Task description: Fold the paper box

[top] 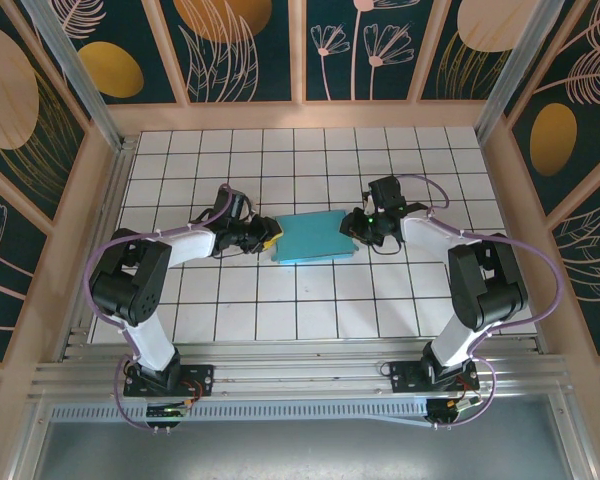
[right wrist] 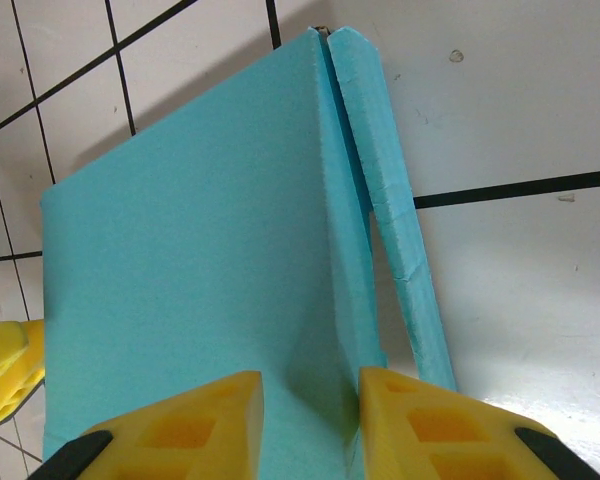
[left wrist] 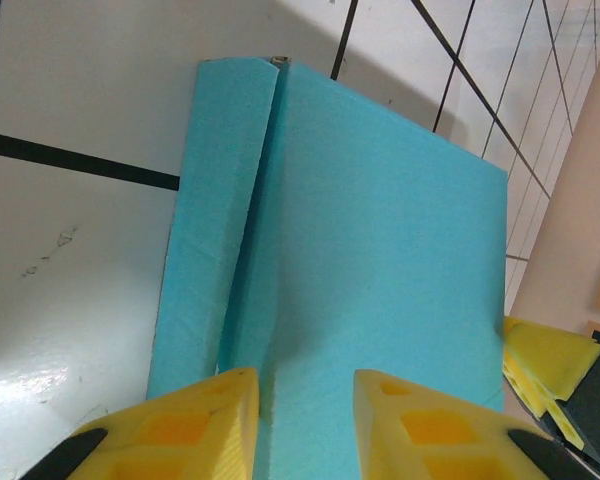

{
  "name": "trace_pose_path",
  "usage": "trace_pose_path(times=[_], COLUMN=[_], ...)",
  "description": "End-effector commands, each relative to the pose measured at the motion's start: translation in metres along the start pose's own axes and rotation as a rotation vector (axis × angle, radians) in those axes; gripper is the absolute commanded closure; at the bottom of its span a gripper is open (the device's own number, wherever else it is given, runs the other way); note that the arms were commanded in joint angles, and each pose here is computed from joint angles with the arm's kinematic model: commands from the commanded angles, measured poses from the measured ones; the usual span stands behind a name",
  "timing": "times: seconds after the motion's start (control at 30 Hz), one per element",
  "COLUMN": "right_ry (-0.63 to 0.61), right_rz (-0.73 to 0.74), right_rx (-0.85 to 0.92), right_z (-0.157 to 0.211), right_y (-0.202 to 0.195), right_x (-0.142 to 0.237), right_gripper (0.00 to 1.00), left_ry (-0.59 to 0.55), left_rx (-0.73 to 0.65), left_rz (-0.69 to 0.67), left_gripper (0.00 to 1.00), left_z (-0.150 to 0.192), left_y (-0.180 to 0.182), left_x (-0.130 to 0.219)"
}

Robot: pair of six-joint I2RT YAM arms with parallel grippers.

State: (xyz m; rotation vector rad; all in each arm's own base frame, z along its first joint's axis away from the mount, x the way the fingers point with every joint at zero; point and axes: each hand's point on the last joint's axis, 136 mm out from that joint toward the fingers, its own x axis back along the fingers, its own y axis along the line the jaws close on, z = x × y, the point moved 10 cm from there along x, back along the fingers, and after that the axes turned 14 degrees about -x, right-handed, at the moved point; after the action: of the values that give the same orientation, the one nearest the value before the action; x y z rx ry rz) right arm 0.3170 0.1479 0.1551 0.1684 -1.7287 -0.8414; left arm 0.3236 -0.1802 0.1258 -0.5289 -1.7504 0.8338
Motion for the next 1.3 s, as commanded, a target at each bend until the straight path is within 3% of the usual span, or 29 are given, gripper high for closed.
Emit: trace_pose_path(times=[0.0, 0.33, 0.63, 0.93, 1.27], right_ry=[0.026, -0.005, -0.044, -0.119, -0.084], right_rz=[-0.019, 0.088, 0.049, 0.039, 0.078], right_rx=[-0.003, 0.01, 0.027, 0.047, 0.055], right_z=[0.005, 0.01, 0.002, -0.008, 0.0], right_y=[0.0, -0.025, -0.006, 0.01, 0.0], right_x=[-0.009, -0.024, -0.008, 0.015, 0.009], right_gripper=[0.69, 0.69, 0.68, 0.6, 0.6], left_ry=[0.035, 0.033, 0.035, -0.019, -0.014], left_rx=[0.007, -0.016, -0.016, -0.09, -0.059], left_rz=[0.025, -0.017, -0.02, -0.104, -0.09], left_gripper=[0.71, 0.71, 0.71, 0.52, 0.53], left_z=[0.006, 0.004, 0.004, -0.009, -0.001], left_y=[-0.001, -0.003, -0.004, -0.021, -0.02], left_x=[-0.006, -0.004, -0.003, 0.013, 0.021])
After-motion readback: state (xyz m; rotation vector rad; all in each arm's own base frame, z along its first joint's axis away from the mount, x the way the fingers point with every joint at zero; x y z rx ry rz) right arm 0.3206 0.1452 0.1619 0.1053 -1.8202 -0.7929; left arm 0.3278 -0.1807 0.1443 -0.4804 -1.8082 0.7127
